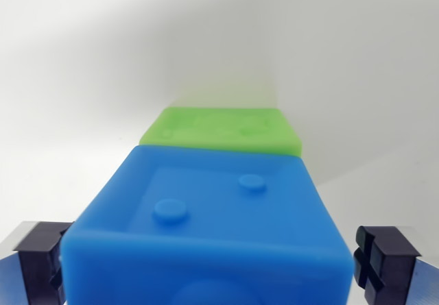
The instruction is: Stack cube
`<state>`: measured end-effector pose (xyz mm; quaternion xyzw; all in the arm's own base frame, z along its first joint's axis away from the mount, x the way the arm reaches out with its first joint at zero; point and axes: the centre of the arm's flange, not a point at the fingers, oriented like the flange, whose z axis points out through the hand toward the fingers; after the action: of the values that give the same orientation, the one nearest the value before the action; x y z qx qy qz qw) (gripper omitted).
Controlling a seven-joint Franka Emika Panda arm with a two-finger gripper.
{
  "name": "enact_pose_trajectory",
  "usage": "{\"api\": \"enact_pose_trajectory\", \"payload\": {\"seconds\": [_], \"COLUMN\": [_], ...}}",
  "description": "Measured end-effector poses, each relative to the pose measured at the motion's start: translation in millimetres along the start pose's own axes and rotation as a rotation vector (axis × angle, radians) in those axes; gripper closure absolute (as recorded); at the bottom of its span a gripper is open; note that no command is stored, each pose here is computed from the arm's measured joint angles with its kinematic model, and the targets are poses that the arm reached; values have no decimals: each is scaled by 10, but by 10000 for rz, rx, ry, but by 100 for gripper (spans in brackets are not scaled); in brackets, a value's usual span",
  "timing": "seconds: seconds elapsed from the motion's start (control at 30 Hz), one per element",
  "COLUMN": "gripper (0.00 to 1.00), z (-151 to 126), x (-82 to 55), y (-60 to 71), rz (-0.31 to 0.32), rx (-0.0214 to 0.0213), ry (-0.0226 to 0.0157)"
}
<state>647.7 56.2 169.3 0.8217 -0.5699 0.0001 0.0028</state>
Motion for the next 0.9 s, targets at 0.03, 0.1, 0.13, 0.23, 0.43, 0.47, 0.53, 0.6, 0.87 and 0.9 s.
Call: {"api": "enact_pose_trajectory", "payload": {"seconds": [0.03,0.1,0.13,0.23,0.43,0.47,0.53,0.6,0.87,0.9], "gripper": [0,0,0,0,0,0,0,0,0,0], "z": [0,0,0,-1,-49,-73,-121,-170,-367,-401], "x": [0,0,0,0,2,3,4,5,6,5], "y": [0,0,0,0,-5,-6,-8,-11,-12,-12], "rz": [0,0,0,1,2,3,5,7,8,7], "rx": [0,-1,-1,-1,22,31,41,46,53,53], "ry": [0,0,0,0,1,1,-1,-6,-21,-23]}}
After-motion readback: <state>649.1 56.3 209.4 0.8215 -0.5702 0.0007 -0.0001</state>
